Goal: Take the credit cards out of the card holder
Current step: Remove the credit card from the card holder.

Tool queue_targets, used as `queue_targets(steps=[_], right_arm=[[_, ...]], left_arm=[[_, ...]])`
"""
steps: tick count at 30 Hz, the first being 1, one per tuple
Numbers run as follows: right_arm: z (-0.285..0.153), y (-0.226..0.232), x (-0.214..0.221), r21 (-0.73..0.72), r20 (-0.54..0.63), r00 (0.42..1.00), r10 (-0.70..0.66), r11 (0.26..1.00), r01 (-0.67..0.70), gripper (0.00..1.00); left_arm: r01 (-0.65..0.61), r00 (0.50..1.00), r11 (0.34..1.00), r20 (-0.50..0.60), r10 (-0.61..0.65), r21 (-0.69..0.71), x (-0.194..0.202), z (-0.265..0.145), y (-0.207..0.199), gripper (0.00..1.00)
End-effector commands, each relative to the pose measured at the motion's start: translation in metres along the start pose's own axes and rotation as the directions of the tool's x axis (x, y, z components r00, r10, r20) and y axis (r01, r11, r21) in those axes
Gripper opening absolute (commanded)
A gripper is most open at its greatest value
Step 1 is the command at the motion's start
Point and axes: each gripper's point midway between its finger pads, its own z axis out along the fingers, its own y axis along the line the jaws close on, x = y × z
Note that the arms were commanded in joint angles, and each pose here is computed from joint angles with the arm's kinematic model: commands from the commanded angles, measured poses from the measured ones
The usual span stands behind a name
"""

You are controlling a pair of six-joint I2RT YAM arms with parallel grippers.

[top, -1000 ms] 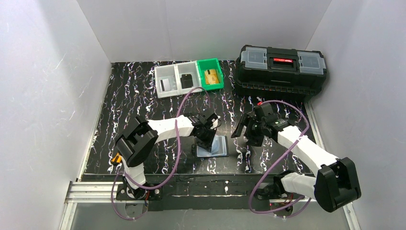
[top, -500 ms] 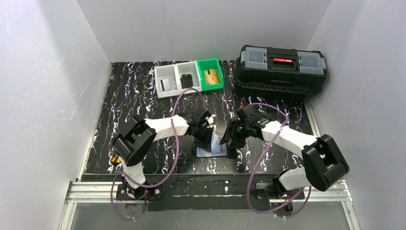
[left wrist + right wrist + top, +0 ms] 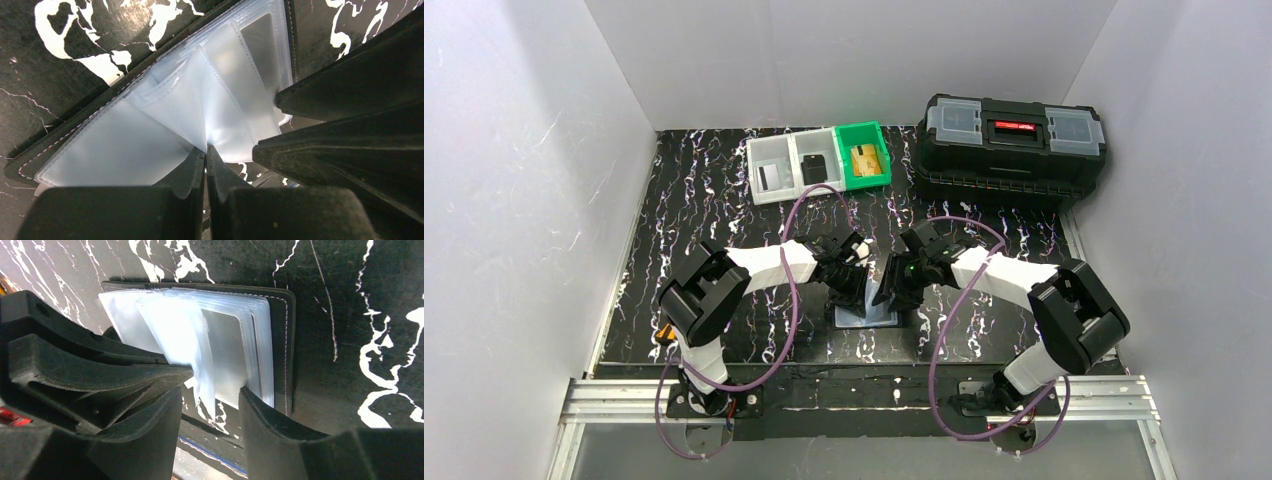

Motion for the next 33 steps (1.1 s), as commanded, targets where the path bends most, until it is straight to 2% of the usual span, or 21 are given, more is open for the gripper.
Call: queue_targets(steps=[1, 7, 12, 14, 19, 23, 25, 29, 33], right_arm=[[0.003, 0.017, -0.005, -0.04, 0.005, 1.0, -0.01, 0.999, 0.01, 0.51], [0.008, 0.016, -0.002, -0.039, -0.01, 1.0, -0.005, 0.999, 0.005, 0.4], [0.01, 0.016, -0.002, -0.037, -0.01, 1.0, -0.003, 0.999, 0.002, 0.23], [0.009, 0.016, -0.003, -0.035, -0.005, 1.0, -0.005, 0.999, 0.005, 0.15], [0.006, 0.016, -0.004, -0.02, 0.005, 1.0, -0.012, 1.0, 0.012, 0.01], [0.003, 0.017, -0.005, -0.02, 0.015, 1.0, -0.017, 1.0, 0.017, 0.01], [0.0, 0.018, -0.005, -0.019, 0.02, 1.0, -0.021, 1.0, 0.021, 0.01], [-0.005, 0.022, -0.005, -0.008, 0.033, 0.999, -0.039, 0.999, 0.039, 0.01], [-0.007, 0.028, -0.003, -0.001, 0.038, 0.997, -0.061, 0.998, 0.061, 0.01]], left_arm=[[-0.007, 1.0, 1.0, -0.028, 0.007, -0.001, 0.013, -0.001, 0.001, 0.0], [-0.014, 1.0, 1.0, -0.025, 0.014, 0.015, 0.012, -0.004, -0.003, 0.0], [-0.022, 0.999, 0.999, -0.022, 0.023, 0.032, 0.01, -0.01, -0.009, 0.0], [-0.023, 1.0, 0.999, -0.015, 0.023, 0.036, 0.008, -0.014, -0.011, 0.06], [-0.018, 1.0, 0.999, 0.004, 0.018, 0.039, 0.004, -0.025, -0.016, 0.3], [0.001, 0.999, 1.0, 0.039, -0.001, 0.005, 0.001, -0.04, -0.012, 0.43], [0.022, 0.998, 0.999, 0.054, -0.02, -0.044, 0.003, -0.048, -0.003, 0.45], [0.051, 0.996, 0.984, 0.078, -0.038, -0.169, 0.01, -0.06, 0.022, 0.44], [0.063, 0.996, 0.965, 0.082, -0.043, -0.254, 0.015, -0.058, 0.042, 0.34]])
